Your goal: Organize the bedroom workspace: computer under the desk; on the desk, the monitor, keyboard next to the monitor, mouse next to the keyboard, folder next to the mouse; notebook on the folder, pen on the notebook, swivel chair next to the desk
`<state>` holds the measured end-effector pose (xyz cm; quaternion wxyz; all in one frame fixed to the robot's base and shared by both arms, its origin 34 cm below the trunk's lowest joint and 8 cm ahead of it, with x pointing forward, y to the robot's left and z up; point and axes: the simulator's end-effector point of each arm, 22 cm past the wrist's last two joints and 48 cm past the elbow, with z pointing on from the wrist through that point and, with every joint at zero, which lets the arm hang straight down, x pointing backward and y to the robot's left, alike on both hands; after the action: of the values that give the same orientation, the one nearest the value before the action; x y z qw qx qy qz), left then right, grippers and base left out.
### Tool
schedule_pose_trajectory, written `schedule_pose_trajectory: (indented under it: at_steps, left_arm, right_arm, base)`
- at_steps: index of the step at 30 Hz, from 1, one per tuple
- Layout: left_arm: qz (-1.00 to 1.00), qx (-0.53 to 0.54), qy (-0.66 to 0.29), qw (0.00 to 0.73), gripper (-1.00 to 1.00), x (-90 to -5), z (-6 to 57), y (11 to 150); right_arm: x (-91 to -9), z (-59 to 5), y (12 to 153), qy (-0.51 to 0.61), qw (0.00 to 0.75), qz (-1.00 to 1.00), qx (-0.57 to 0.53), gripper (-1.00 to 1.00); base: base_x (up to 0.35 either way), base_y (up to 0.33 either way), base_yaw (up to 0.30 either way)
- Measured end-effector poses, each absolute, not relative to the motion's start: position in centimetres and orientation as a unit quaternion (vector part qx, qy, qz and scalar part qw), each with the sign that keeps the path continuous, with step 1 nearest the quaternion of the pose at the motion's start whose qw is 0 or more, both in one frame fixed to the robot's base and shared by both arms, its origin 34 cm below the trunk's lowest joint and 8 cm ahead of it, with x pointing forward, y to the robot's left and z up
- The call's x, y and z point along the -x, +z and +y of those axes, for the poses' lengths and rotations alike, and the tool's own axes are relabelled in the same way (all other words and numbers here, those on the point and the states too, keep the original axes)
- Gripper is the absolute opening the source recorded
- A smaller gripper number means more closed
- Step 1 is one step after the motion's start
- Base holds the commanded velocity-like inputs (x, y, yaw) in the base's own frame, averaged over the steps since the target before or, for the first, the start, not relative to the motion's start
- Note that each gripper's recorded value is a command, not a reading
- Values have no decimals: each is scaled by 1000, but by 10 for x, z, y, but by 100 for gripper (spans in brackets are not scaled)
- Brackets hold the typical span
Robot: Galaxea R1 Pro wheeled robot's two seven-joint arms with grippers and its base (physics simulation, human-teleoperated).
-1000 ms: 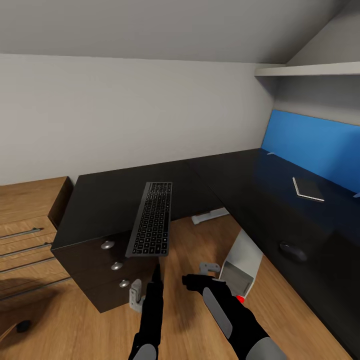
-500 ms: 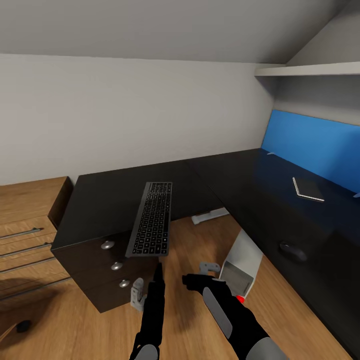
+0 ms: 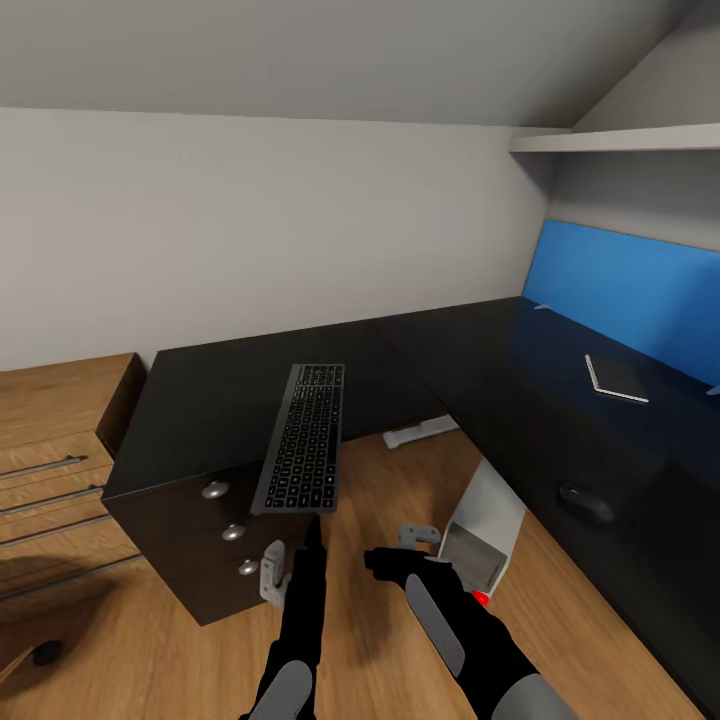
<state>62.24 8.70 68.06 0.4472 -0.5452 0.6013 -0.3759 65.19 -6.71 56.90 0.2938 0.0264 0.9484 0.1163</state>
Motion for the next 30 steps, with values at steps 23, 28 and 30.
schedule_pose_trajectory:
  at_steps: [23,28,30]
  left_arm:
    - [588,554,-368,460,100,-636,104,687]
    - [583,551,-370,468,100,-644,108,695]
    - [581,549,-372,472,100,-650,109,699]
  right_arm:
    - [-652,-66,569,116,294,948,-24,100]
    - [-652,-66,569,116,294,948,-23,100]
    - [-652,-66,569,116,294,948,-23,100]
  base:
    - [0,0,0]
    - [0,0,0]
    - [0,0,0]
